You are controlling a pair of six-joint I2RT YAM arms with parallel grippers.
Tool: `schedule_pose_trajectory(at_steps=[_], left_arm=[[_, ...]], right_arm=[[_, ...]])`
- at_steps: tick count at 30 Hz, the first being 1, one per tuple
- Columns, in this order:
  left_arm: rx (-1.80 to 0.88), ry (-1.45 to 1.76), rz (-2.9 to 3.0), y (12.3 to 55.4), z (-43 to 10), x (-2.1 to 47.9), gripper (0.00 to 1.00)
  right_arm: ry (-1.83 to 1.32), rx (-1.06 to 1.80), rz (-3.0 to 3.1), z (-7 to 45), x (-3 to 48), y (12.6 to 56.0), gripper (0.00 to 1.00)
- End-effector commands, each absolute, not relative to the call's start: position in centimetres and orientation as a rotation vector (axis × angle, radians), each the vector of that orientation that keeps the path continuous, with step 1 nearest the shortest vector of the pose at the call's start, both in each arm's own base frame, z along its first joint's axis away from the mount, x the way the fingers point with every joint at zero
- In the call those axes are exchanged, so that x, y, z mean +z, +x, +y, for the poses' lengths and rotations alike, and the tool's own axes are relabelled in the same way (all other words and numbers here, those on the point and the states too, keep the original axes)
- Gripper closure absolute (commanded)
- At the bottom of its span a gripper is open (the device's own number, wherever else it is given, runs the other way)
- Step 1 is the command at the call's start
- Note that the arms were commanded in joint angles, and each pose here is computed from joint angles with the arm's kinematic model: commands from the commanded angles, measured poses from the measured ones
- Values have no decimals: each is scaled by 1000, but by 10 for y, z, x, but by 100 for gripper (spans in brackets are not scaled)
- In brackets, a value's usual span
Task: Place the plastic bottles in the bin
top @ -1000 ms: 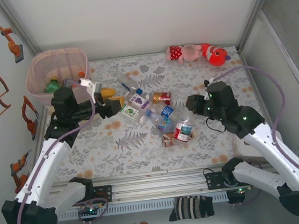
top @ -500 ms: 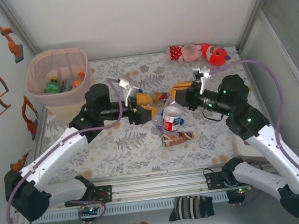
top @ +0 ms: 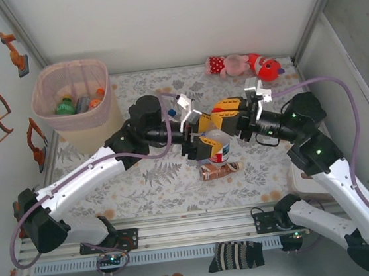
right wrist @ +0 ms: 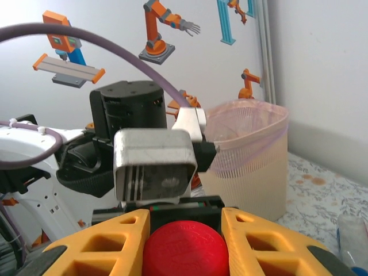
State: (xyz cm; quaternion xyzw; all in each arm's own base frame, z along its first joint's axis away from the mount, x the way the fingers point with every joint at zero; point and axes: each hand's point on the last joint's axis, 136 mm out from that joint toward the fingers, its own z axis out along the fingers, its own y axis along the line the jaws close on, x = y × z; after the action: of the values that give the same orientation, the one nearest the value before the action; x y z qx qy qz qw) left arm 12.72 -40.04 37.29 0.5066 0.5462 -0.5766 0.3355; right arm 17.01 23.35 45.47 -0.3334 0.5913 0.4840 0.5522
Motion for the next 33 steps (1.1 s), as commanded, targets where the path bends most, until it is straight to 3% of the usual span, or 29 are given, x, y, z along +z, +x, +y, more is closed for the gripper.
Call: schedule_pose_trajectory(at_steps=[1, 10, 17, 23, 27, 30, 31, 33], left_arm=[[-1492, 1371, 1325, 117, -402, 378, 20], [-1417, 1467, 1286, 101, -409, 369, 29], [-1399, 1472, 1239, 97, -407, 376, 42], [-1381, 1458, 1242, 98, -404, 378, 47], [-1340, 1424, 1271, 105, -399, 380, 47], [-1301, 1393, 1306, 115, -393, 381, 48], [-1286, 1380, 1318, 118, -390, 382, 48], [-1246, 1337, 1346, 129, -381, 385, 49]], right_arm=[[-800, 1130, 1284, 225, 487, 153, 100], [-677, 1140, 1211, 209, 521, 150, 100], [-666, 1158, 1200, 208, 526, 148, 100], [-658, 1153, 1224, 208, 522, 150, 100], [-647, 1134, 1245, 205, 520, 150, 56], [-622, 1106, 1262, 200, 519, 152, 36], [-613, 1098, 1268, 199, 518, 153, 24], [-596, 1075, 1275, 195, 518, 154, 19]])
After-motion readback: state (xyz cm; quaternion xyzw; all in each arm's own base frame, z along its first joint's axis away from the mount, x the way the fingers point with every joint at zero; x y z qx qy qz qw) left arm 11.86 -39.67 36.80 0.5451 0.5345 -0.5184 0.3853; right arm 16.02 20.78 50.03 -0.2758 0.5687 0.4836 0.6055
